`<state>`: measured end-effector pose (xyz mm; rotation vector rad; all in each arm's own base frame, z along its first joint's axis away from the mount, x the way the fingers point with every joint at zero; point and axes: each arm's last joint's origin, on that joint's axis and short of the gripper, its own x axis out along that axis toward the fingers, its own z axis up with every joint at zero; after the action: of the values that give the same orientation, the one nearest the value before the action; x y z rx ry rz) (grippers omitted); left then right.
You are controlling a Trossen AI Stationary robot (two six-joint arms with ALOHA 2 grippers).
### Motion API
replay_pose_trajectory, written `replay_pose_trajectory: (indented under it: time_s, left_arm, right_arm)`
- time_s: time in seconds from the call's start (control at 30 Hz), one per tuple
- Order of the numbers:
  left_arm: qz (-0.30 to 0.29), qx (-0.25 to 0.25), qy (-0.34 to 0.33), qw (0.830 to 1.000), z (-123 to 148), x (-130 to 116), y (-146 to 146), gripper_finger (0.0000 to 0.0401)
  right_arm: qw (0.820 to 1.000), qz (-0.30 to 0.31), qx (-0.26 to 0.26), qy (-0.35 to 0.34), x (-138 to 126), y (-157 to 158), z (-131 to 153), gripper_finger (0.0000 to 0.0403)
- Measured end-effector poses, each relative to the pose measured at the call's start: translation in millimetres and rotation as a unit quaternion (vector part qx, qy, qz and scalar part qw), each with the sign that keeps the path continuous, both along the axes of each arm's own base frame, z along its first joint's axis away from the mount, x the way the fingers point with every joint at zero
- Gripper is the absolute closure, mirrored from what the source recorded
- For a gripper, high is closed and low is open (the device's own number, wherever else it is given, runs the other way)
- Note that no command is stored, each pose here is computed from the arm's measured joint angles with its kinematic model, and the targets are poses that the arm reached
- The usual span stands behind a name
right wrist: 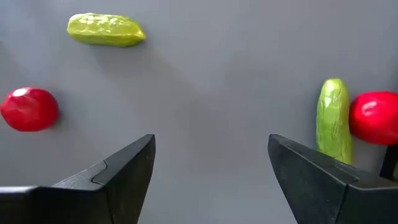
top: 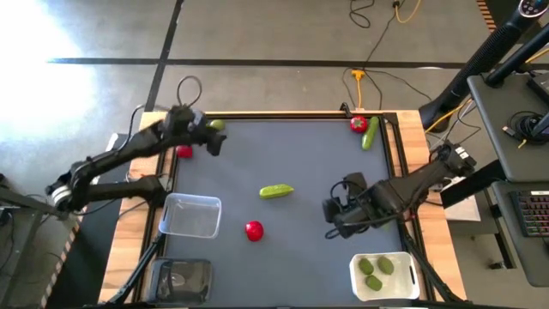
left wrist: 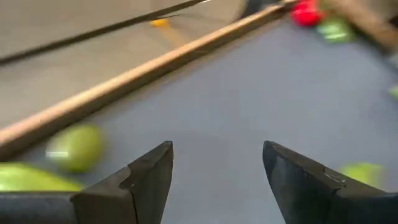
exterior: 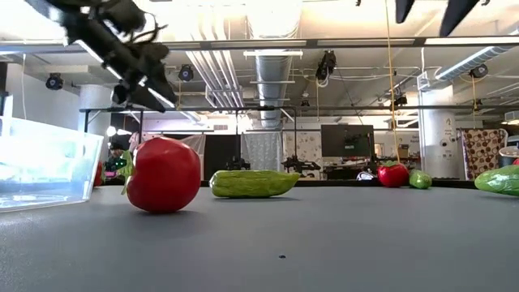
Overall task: Sort produce into baskets
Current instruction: Put the lime into the white bin
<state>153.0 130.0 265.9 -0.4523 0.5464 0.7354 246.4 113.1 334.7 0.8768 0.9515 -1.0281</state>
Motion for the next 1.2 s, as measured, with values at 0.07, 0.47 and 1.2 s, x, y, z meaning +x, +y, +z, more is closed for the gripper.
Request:
replay_pose_trajectory:
  time_s: [0.07,0.47,1.2]
  left_arm:
    - [0.017,0.013,0.065,0.998,7.5,3.5,14.4,0.017]
    - [0.004,-0.134,0.302,0.944,-19.1,41.2,89.6,0.0158]
    - [0.022,-0.255,0.373,0.892,-87.7,62.9,189.8,0.0113]
  right_arm:
    - [1.0,0.015,-0.003,0.002,2.3,-4.2,3.2,0.0099]
    - [0.984,0.164,-0.051,0.042,17.6,-47.5,23.4,0.0064]
    - [0.978,0.168,-0.113,0.046,18.7,-56.3,27.9,0.0041]
